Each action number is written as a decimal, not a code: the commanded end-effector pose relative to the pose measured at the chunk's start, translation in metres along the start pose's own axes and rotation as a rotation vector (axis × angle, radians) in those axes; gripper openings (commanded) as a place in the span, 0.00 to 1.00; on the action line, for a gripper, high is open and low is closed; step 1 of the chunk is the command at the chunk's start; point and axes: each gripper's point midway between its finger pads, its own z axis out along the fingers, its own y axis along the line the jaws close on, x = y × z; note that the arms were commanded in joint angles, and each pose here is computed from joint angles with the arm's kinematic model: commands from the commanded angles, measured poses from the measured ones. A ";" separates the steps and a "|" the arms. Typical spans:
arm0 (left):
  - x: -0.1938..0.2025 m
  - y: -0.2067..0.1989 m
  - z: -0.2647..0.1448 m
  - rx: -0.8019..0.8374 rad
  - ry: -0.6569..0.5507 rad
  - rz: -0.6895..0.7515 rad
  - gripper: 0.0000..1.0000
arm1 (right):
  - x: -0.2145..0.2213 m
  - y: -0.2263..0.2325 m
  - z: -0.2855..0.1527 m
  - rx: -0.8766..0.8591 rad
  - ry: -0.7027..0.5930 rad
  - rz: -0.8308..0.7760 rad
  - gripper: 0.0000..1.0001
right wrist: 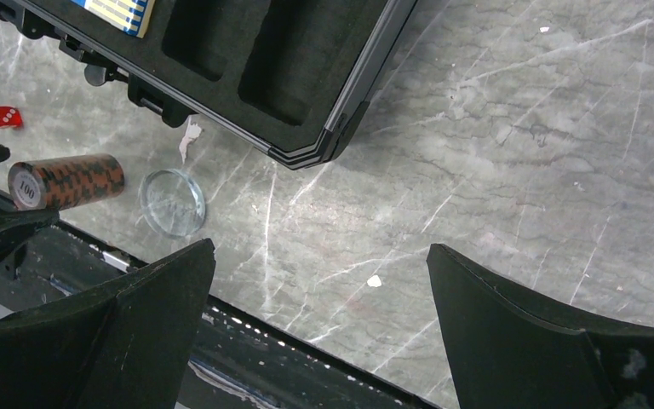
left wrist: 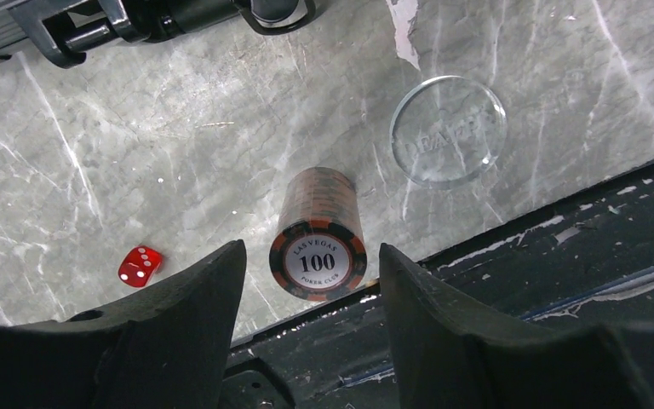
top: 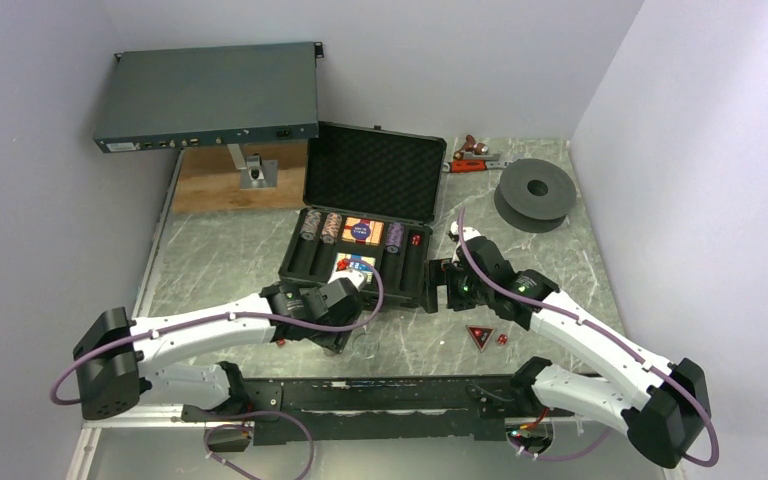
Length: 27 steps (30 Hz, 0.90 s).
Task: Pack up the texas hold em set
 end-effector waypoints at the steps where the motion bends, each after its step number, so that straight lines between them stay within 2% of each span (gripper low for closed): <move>1: 0.002 -0.002 0.007 -0.016 0.007 -0.021 0.64 | -0.008 0.003 -0.001 -0.011 -0.044 -0.016 1.00; 4: 0.007 0.003 0.009 -0.053 0.037 -0.027 0.63 | -0.008 0.002 -0.001 -0.007 -0.039 -0.017 1.00; 9: 0.014 0.005 0.011 -0.066 0.064 -0.037 0.55 | -0.007 0.001 -0.001 -0.005 -0.040 -0.017 1.00; 13: 0.018 -0.001 0.013 -0.044 0.095 -0.041 0.57 | -0.006 0.000 -0.001 0.001 -0.040 -0.014 1.00; 15: 0.020 -0.001 0.014 -0.050 0.104 -0.045 0.55 | -0.007 0.000 -0.002 -0.001 -0.043 -0.014 1.00; 18: 0.022 -0.001 0.015 -0.046 0.108 -0.048 0.44 | -0.007 0.000 -0.002 0.000 -0.046 -0.012 1.00; 21: 0.021 -0.001 0.014 -0.042 0.098 -0.053 0.15 | -0.006 0.000 -0.002 0.000 -0.047 -0.011 1.00; 23: 0.017 0.000 0.010 -0.045 0.079 -0.062 0.04 | -0.007 0.000 -0.002 0.001 -0.048 -0.012 1.00; 24: 0.014 0.000 0.008 -0.045 0.069 -0.064 0.00 | -0.006 0.000 -0.002 0.001 -0.046 -0.012 1.00; 27: 0.006 -0.003 0.000 -0.017 0.039 -0.056 0.00 | -0.008 0.001 -0.003 -0.004 -0.050 -0.015 1.00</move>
